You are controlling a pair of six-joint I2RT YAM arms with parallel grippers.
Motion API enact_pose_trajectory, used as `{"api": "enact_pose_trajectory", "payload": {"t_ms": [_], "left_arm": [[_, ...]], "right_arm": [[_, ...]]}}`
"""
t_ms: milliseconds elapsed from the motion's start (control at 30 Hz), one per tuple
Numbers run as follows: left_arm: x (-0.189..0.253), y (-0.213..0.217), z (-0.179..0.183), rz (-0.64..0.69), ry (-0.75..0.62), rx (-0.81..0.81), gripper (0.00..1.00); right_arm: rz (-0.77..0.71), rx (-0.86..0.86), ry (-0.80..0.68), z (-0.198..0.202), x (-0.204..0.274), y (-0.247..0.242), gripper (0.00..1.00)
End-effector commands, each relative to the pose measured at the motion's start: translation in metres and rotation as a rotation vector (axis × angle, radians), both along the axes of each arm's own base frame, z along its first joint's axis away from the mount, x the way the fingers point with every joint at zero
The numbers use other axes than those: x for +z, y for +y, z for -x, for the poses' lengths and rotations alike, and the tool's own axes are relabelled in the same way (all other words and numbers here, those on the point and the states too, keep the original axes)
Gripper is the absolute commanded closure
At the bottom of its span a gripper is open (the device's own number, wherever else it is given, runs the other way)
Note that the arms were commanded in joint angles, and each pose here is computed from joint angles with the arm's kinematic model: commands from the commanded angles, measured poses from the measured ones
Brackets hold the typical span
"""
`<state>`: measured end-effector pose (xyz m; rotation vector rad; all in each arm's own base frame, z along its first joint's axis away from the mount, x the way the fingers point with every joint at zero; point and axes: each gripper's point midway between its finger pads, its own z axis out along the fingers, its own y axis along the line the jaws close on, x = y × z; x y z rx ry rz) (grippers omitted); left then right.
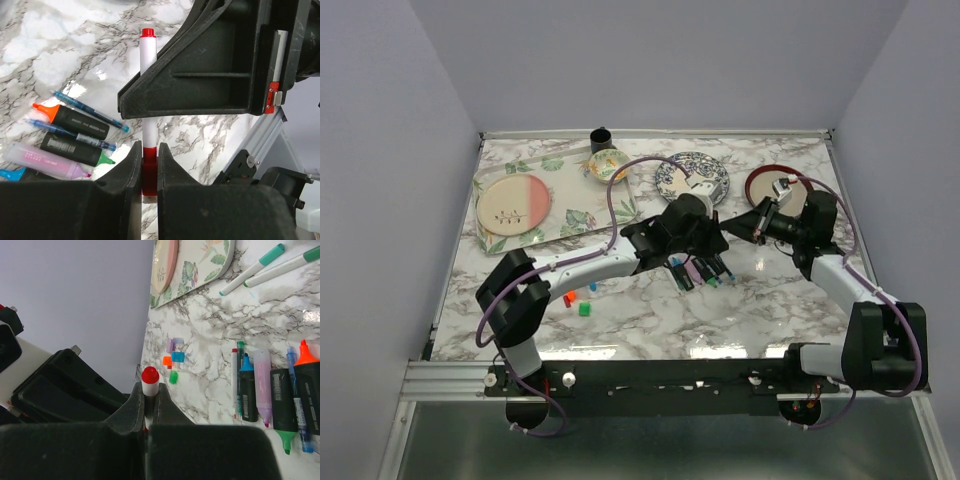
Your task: Open the pen caps
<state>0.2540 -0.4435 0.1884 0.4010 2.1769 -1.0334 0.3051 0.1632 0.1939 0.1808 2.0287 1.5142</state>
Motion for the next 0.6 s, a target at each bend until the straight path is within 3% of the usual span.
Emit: {"api": "enact_pose_trajectory", "payload": {"t_ms": [0,167,567], "left_arm": [[-0.037,-0.005,0.062,-0.099,0.120,-0.210,1.00],[-0.064,0.012,0.095,-0.150,0.193,-0.276,1.00],[-0.087,0.045,0.125,-0.207,0.274,-0.320,1.00]], "right_arm": [[0.006,-0.239,0.031,-0.033,-0.008,-0.056,1.00],[-0.016,-0.330,0.051,-0.039,-0.008,-0.084,1.00],[0.036,-0.436,0.022,-0.045,-0.010,-0.108,1.00]]}}
